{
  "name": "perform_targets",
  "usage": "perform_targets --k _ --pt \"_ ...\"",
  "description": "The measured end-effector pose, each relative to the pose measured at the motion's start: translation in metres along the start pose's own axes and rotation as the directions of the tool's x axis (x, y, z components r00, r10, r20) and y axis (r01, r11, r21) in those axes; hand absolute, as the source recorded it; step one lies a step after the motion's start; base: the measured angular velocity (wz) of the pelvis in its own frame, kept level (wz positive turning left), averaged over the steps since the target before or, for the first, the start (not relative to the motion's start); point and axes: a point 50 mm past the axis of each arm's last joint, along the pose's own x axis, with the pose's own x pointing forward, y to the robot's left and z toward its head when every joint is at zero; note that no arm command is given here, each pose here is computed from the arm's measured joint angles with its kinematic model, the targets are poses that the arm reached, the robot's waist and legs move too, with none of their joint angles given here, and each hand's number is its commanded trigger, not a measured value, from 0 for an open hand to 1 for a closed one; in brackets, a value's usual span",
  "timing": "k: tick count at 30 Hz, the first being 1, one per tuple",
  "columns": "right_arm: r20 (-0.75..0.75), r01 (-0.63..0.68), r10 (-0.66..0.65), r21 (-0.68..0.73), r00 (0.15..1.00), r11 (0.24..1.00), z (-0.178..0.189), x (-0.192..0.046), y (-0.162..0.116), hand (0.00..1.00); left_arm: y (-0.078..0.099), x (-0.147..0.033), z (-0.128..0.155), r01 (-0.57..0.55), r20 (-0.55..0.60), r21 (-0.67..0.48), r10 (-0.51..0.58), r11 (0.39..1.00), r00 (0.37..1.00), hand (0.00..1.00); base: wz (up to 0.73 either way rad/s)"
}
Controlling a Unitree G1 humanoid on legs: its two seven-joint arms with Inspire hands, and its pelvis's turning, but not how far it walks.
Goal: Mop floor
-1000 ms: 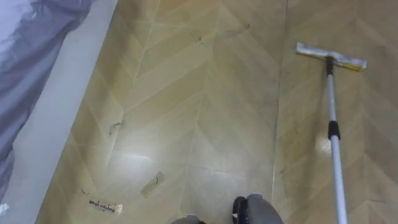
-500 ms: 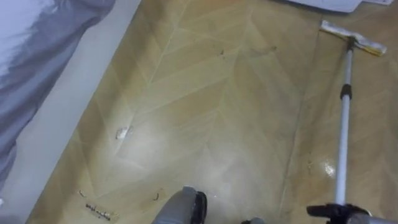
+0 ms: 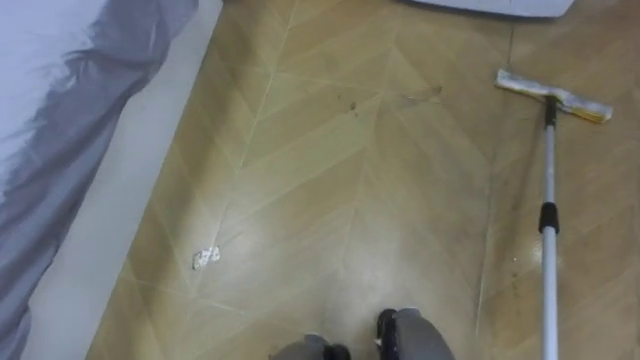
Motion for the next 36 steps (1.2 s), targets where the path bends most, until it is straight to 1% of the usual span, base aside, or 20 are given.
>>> perform_targets --k 2,4,5,6,9,11,14,16,17,19,21,22,24,25,28,30,33,36 --pt "0.030 0.000 0.000 0.006 1.000 1.000 0.022 -0.004 -0.002 1.00 0.002 0.000 0.000 -0.013 -0.001 -0.008 0.013 1.000 1.000 0.00 -0.21" --pt "0.135 -0.006 0.002 0.032 0.991 0.999 0.073 -0.017 -0.006 1.00 0.009 0.001 0.003 -0.045 0.003 -0.040 0.045 0.998 0.999 0.00 -0.20" --pt "0.172 -0.011 0.004 0.039 0.985 0.999 0.087 -0.022 -0.008 1.00 0.011 0.002 0.005 -0.051 0.006 -0.041 0.052 0.998 0.999 0.00 -0.25" --pt "0.245 -0.027 0.014 0.051 0.969 0.998 0.114 -0.033 -0.009 1.00 0.016 0.003 0.008 -0.063 0.014 -0.046 0.064 0.997 0.998 0.00 -0.19" --pt "0.372 -0.080 0.050 0.067 0.927 0.994 0.158 -0.055 -0.008 1.00 0.024 0.004 0.007 -0.096 0.014 -0.039 0.096 0.995 0.995 0.00 0.01" --pt "0.364 -0.116 0.074 0.095 0.928 0.989 0.164 -0.059 -0.007 1.00 0.025 0.004 0.003 -0.103 -0.006 -0.032 0.103 0.994 0.995 0.00 0.20" --pt "0.307 -0.115 0.084 0.085 0.948 0.990 0.141 -0.046 -0.011 1.00 0.025 0.004 -0.003 -0.104 -0.027 0.003 0.104 0.995 0.994 0.00 0.18" --pt "0.254 -0.101 0.086 0.046 0.963 0.994 0.112 -0.031 -0.015 1.00 0.027 0.004 -0.008 -0.112 -0.052 0.007 0.112 0.994 0.992 0.00 -0.02" --pt "0.237 -0.091 0.081 0.029 0.968 0.995 0.104 -0.027 -0.016 1.00 0.027 0.004 -0.009 -0.113 -0.059 0.006 0.113 0.994 0.992 0.00 -0.09" --pt "0.182 -0.077 0.076 -0.004 0.980 0.997 0.075 -0.016 -0.017 1.00 0.029 0.004 -0.017 -0.119 -0.088 -0.006 0.118 0.993 0.989 0.00 -0.06" --pt "0.102 -0.039 0.047 -0.085 0.994 0.996 0.034 -0.004 -0.021 1.00 0.030 0.003 -0.023 -0.131 -0.103 -0.013 0.129 0.991 0.986 0.00 0.00" --pt "0.078 -0.024 0.033 -0.109 0.996 0.994 0.023 -0.002 -0.024 1.00 0.030 0.002 -0.027 -0.134 -0.112 -0.023 0.131 0.991 0.985 0.00 0.00" --pt "-0.004 0.021 -0.023 -0.216 1.000 0.976 -0.015 0.004 -0.029 1.00 0.028 -0.002 -0.041 -0.157 -0.146 -0.059 0.147 0.986 0.978 0.00 0.02" --pt "-0.033 0.019 -0.029 -0.262 0.999 0.965 -0.029 0.005 -0.026 1.00 0.027 -0.003 -0.046 -0.168 -0.164 -0.069 0.155 0.983 0.974 0.00 0.00" --pt "-0.086 -0.023 -0.003 -0.300 0.996 0.954 -0.053 0.006 -0.014 1.00 0.024 -0.004 -0.049 -0.168 -0.174 -0.059 0.156 0.984 0.972 0.00 -0.07" --pt "-0.103 -0.046 0.015 -0.309 0.995 0.950 -0.060 0.006 -0.010 1.00 0.022 -0.004 -0.050 -0.162 -0.180 -0.059 0.149 0.985 0.972 0.00 -0.13" --pt "-0.111 -0.071 0.038 -0.319 0.993 0.945 -0.061 0.006 -0.007 1.00 0.021 -0.005 -0.056 -0.141 -0.215 -0.044 0.129 0.989 0.968 0.00 -0.09" --pt "-0.122 -0.095 0.060 -0.312 0.991 0.945 -0.057 0.005 -0.005 1.00 0.022 -0.006 -0.063 -0.129 -0.252 -0.056 0.110 0.990 0.961 0.00 -0.07"
